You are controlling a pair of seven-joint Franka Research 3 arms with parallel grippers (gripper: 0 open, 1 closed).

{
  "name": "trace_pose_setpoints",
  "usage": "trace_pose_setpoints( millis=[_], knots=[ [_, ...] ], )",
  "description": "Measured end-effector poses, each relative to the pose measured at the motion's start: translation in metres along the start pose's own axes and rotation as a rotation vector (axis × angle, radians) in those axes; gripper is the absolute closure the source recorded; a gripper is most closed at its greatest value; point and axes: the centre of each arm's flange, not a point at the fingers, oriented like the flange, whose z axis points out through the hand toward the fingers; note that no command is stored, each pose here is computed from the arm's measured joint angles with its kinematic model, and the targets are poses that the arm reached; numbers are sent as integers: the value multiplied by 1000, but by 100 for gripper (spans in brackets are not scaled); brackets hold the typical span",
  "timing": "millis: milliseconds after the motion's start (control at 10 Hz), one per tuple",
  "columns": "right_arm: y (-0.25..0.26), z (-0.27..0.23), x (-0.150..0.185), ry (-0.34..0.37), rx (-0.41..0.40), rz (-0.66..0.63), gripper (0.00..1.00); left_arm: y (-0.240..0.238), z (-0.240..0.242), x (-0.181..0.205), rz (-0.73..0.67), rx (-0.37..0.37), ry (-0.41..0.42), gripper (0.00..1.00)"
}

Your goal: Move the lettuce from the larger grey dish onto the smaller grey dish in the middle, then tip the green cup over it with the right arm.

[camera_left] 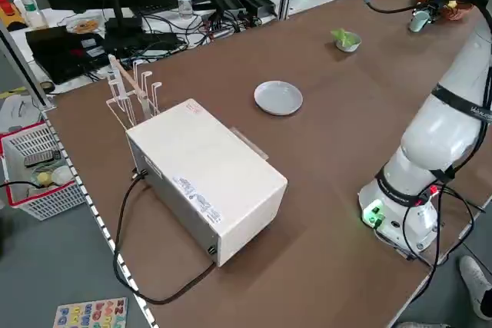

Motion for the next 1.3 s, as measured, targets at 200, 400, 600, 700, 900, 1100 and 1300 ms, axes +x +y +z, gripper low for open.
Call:
trace_pose_setpoints(
  millis=[200, 400, 600, 700, 900, 1100, 1300],
  knots=[
    [1, 1, 0, 2, 1, 0, 28, -2, 0, 0, -37, 0, -1, 0],
    [1, 1, 0, 3, 0, 0, 7, -6, 1, -1, -84, 4, -16, 0],
    [1, 0, 0, 2, -2, 0, 0, -31, 3, 0, -131, 9, -43, 0],
    [1, 0, 0, 1, -4, 0, 0, -42, 5, 1, -150, 13, -51, 0],
    [1, -5, -1, -3, -11, 7, 0, -51, 7, 2, -156, 15, -55, 0],
    [-1, -20, -6, -18, -33, 10, 0, -52, 3, 1, -65, 13, -55, 0],
    [1, -45, -10, -63, -46, 23, 0, -67, -3, 1, -9, 10, -53, 0]
  ],
)
